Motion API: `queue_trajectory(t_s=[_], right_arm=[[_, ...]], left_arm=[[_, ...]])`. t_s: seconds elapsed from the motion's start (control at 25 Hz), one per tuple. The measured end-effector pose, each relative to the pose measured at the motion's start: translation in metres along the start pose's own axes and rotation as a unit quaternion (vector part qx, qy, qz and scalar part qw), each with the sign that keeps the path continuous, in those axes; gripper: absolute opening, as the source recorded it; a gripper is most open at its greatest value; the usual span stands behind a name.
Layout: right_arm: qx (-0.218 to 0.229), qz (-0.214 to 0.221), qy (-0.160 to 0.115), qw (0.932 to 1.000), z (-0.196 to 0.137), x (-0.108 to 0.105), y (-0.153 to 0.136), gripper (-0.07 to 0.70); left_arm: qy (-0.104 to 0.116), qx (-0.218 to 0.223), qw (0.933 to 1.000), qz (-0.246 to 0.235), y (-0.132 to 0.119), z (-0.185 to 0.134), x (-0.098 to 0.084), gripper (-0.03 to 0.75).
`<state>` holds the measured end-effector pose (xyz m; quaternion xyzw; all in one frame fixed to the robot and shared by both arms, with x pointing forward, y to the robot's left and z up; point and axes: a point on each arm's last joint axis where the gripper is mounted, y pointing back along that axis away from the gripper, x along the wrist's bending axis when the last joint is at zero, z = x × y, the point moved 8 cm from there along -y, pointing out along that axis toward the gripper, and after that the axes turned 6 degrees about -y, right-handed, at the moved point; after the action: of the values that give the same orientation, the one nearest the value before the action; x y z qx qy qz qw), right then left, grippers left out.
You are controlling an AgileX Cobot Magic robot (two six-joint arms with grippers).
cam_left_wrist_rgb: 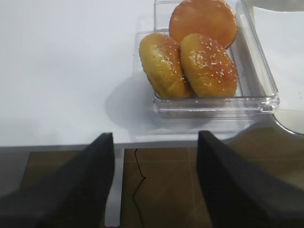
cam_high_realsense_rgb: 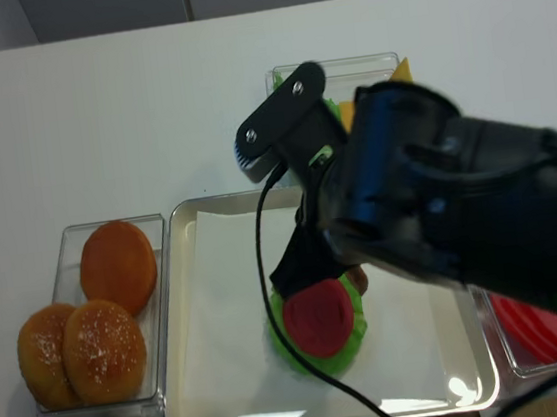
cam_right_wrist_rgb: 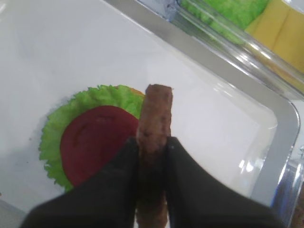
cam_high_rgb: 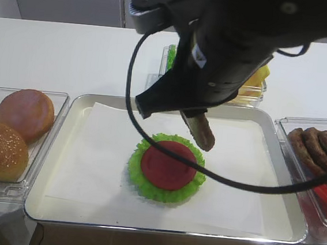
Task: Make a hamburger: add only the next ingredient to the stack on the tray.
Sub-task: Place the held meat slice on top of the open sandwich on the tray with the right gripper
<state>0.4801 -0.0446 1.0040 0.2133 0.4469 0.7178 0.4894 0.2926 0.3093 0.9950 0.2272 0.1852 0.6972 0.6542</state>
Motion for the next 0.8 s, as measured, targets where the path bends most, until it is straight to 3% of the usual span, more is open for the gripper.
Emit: queue_trajectory(t_s=[0.32,0.8], right_arm=[[0.042,-0.027,0.028,0.9984,-0.01,0.005,-0.026,0.134],[0.054,-0.026,0.029,0.9978,-0.013,0.008,-0.032,0.134]], left_arm=[[0.0,0.0,1.0,0.0,0.0,0.0,0.0,0.411],[0.0,0.0,1.0,0.0,0.0,0.0,0.0,0.411]])
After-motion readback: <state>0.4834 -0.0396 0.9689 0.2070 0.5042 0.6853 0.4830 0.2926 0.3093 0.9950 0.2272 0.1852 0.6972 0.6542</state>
